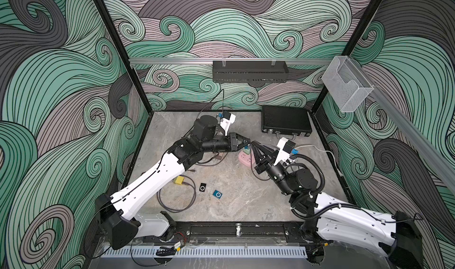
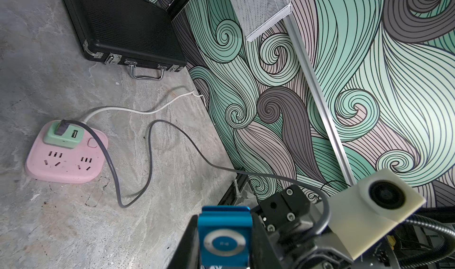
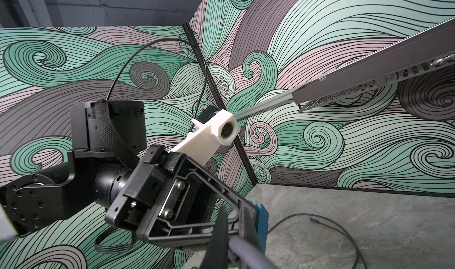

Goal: Charge mp3
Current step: Insert the charging cable into the MP3 player.

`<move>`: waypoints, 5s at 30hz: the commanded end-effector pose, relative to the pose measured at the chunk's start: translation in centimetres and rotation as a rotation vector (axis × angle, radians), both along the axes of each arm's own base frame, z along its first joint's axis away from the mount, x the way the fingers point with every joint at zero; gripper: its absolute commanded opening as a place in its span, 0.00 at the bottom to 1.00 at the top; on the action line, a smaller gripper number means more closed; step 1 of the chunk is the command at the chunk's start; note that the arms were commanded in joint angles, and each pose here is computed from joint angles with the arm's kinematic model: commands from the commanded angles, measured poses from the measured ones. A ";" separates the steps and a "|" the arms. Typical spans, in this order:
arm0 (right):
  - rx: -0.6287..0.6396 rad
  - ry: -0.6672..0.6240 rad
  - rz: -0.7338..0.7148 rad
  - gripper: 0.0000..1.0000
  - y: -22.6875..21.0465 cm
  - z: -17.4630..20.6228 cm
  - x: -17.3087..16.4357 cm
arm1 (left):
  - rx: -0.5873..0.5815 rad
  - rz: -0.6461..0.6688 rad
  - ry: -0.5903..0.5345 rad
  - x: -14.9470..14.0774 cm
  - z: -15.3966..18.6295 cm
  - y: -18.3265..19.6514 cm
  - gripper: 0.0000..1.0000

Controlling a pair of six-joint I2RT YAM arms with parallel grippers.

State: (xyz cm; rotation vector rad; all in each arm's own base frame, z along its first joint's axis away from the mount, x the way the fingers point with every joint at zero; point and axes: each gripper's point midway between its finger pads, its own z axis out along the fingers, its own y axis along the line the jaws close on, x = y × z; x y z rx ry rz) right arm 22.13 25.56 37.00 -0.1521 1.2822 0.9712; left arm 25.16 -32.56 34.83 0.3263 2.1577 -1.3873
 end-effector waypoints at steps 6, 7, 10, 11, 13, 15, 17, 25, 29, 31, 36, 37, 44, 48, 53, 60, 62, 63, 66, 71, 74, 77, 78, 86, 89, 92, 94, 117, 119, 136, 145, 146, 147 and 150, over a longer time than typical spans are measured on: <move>0.052 -0.043 -0.116 0.00 -2.2 2.0 0.5 | -0.020 -0.011 -0.064 -0.1 1.5 -0.2 0.17; 0.059 -0.043 -0.124 0.00 -2.4 2.0 0.4 | -0.018 -0.008 -0.063 0.0 1.5 -0.2 0.17; 0.069 -0.045 -0.139 0.00 -2.8 2.1 0.5 | -0.021 -0.005 -0.064 0.2 1.5 -0.3 0.17; 0.069 -0.041 -0.136 0.00 -2.7 2.1 0.5 | -0.023 -0.004 -0.065 0.2 1.5 -0.3 0.17; 0.076 -0.025 -0.129 0.00 -2.4 1.7 0.7 | -0.024 0.001 -0.064 0.4 1.5 -0.4 0.18; 0.089 -0.009 -0.118 0.00 -2.1 1.4 0.7 | -0.023 0.017 -0.064 0.6 1.5 -0.4 0.18; 0.095 -0.003 -0.123 0.00 -1.9 1.3 0.6 | -0.027 0.027 -0.067 0.9 1.5 -0.4 0.18; 0.071 -0.048 -0.157 0.00 -1.0 1.7 -0.1 | -0.038 0.034 -0.072 1.2 1.8 -0.6 0.18; 0.067 -0.062 -0.196 0.00 -1.3 1.8 -0.1 | -0.038 0.032 -0.073 1.1 1.8 -0.6 0.18; 0.062 -0.066 -0.209 0.00 -1.5 1.8 -0.1 | -0.039 0.031 -0.075 1.1 1.9 -0.5 0.18; 0.056 -0.079 -0.238 0.00 -2.0 2.0 0.0 | -0.038 0.031 -0.075 1.0 1.9 -0.5 0.18; 0.050 -0.081 -0.244 0.00 -2.0 2.0 0.0 | -0.038 0.031 -0.074 1.0 1.8 -0.5 0.18; 0.036 -0.068 -0.251 0.00 -1.8 1.4 0.3 | -0.048 0.030 -0.079 1.1 2.1 -0.6 0.18; 0.023 -0.060 -0.259 0.00 -1.6 0.9 0.5 | -0.053 0.021 -0.078 1.1 2.3 -0.9 0.18; 0.011 -0.063 -0.258 0.00 -1.2 0.8 0.6 | -0.045 0.020 -0.069 1.2 1.9 -1.1 0.18; 0.003 -0.054 -0.272 0.00 -1.3 0.4 0.8 | -0.047 0.018 -0.074 1.1 2.1 -1.1 0.18; 0.002 -0.058 -0.278 0.00 -1.6 0.5 0.8 | -0.047 0.018 -0.072 1.0 2.1 -1.0 0.18; 0.002 -0.058 -0.280 0.00 -1.7 0.5 0.7 | -0.049 0.020 -0.075 1.0 2.2 -1.0 0.18; 0.005 -0.058 -0.292 0.00 -2.3 0.6 0.7 | -0.051 0.023 -0.079 1.0 2.3 -0.9 0.18; -0.001 -0.049 -0.292 0.00 -2.4 0.3 0.8 | -0.053 0.019 -0.076 1.0 2.3 -1.0 0.18; 0.003 -0.043 -0.284 0.00 -2.2 0.2 0.9 | -0.054 0.018 -0.078 0.9 2.4 -1.1 0.18; 0.002 -0.034 -0.272 0.00 -1.8 -0.1 1.0 | -0.054 0.020 -0.077 1.0 2.4 -1.1 0.18; 0.004 -0.032 -0.266 0.00 -1.7 -0.1 0.9 | -0.055 0.021 -0.078 1.0 2.4 -1.0 0.18; -0.013 -0.023 -0.254 0.00 -1.1 -0.4 1.1 | -0.058 0.016 -0.081 0.9 2.4 -1.2 0.18; -0.017 -0.023 -0.257 0.00 -1.1 -0.4 1.2 | -0.060 0.017 -0.085 0.8 2.5 -1.1 0.18; -0.019 -0.021 -0.254 0.00 -0.9 -0.4 1.2 | -0.058 0.017 -0.084 0.8 2.5 -1.1 0.18; -0.022 -0.017 -0.250 0.00 -0.7 -0.5 1.3 | -0.058 0.016 -0.083 0.9 2.4 -1.2 0.18; -0.012 0.034 -0.257 0.00 -0.7 -1.5 2.8 | -0.064 0.012 -0.101 0.5 2.7 -1.1 0.17; -0.005 0.040 -0.247 0.00 -0.4 -1.5 2.9 | -0.064 0.013 -0.102 0.4 2.8 -1.0 0.17; -0.069 0.077 -0.247 0.00 1.1 -3.5 3.5 | -0.077 0.062 -0.125 1.1 3.4 -1.1 0.17; -0.188 0.081 -0.288 0.00 1.7 -5.7 4.0 | -0.064 0.124 -0.105 1.7 4.2 -0.4 0.17; -0.200 0.079 -0.292 0.00 1.7 -5.8 4.0 | -0.065 0.124 -0.104 1.7 4.3 -0.4 0.17; -0.214 0.077 -0.293 0.00 1.7 -6.0 4.0 | -0.071 0.126 -0.104 1.7 4.4 -0.4 0.17; -0.268 0.076 -0.307 0.00 1.6 -6.9 4.1 | -0.091 0.131 -0.108 1.6 5.4 -0.3 0.18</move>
